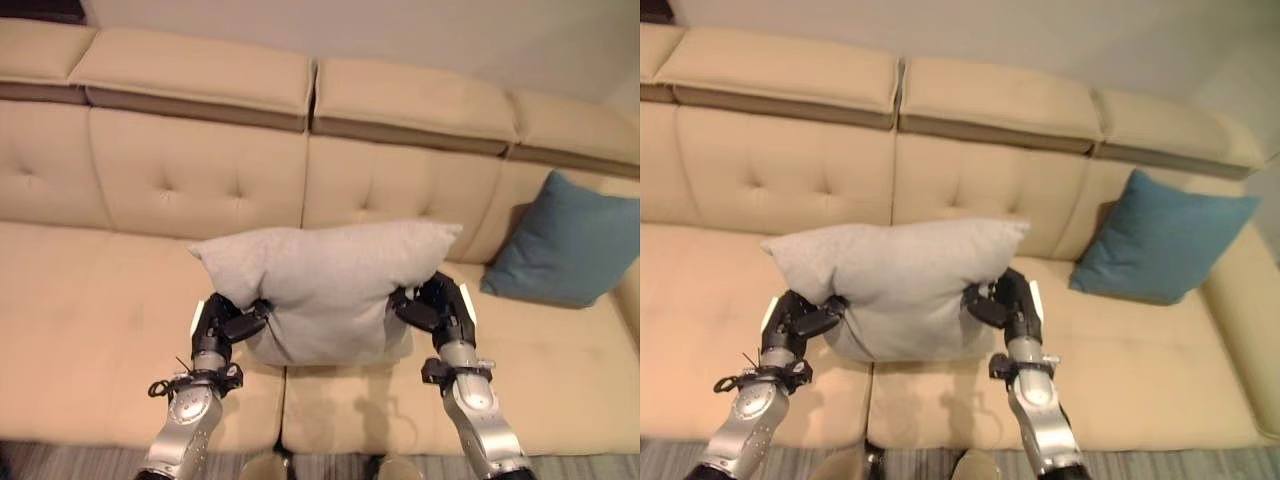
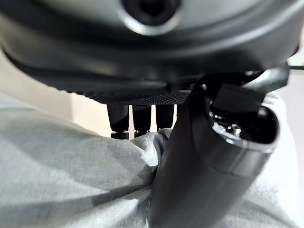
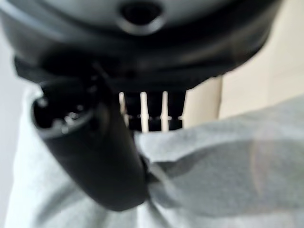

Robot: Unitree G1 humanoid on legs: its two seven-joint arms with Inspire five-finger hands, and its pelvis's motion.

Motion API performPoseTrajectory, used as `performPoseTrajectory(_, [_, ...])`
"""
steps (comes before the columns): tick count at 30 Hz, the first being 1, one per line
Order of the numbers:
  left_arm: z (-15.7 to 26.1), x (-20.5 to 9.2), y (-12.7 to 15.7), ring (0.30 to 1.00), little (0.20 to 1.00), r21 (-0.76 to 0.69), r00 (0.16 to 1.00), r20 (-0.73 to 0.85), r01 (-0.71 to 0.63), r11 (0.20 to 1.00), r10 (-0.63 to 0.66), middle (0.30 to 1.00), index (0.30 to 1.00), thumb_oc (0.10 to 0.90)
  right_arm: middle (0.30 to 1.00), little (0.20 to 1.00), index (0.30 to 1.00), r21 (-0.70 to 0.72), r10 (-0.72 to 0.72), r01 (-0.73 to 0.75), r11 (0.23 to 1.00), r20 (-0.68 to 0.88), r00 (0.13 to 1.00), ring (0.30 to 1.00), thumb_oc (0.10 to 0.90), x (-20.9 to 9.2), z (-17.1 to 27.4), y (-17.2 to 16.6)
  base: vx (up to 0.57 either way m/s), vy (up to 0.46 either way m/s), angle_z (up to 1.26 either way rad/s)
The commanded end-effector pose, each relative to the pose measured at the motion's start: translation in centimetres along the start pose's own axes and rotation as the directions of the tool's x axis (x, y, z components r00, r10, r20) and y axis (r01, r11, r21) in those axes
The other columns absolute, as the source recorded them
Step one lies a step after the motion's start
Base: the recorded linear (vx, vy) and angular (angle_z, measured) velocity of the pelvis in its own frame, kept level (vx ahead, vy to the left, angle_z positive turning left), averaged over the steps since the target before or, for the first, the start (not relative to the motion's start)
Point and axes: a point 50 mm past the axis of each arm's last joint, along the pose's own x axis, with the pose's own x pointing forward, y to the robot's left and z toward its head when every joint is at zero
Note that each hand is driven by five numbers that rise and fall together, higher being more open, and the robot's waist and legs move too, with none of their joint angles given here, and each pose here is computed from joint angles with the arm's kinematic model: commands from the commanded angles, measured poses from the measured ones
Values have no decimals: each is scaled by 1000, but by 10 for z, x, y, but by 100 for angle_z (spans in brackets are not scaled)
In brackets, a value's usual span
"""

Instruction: Pick up all the scattered cushions and arrange them neatly on the sofa.

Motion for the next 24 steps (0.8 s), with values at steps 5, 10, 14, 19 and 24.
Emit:
performPoseTrajectory(5, [57,5,-58,300,300,-79,916,335,259,963,-219,300,300,400,300,300,300,-30,102,-97,995,321,942,300,400,16,61,11,135,-10,41])
performPoseTrajectory(10, [57,5,-57,300,300,-84,920,331,252,964,-212,300,300,400,300,300,300,-15,99,-99,995,295,950,300,400,13,55,11,95,4,23])
performPoseTrajectory(14, [56,4,-59,300,300,-77,921,328,249,965,-212,300,300,400,300,300,300,-5,101,-103,995,278,955,300,400,10,51,12,53,24,3])
performPoseTrajectory(19, [56,3,-59,300,300,-79,922,328,244,966,-206,300,300,400,300,300,300,0,108,-113,994,273,956,300,400,8,49,17,12,12,-1])
performPoseTrajectory(24, [62,7,-63,300,300,-83,916,353,236,968,-193,300,300,400,300,300,300,-26,99,-95,995,320,942,300,400,12,59,19,-23,1,-5])
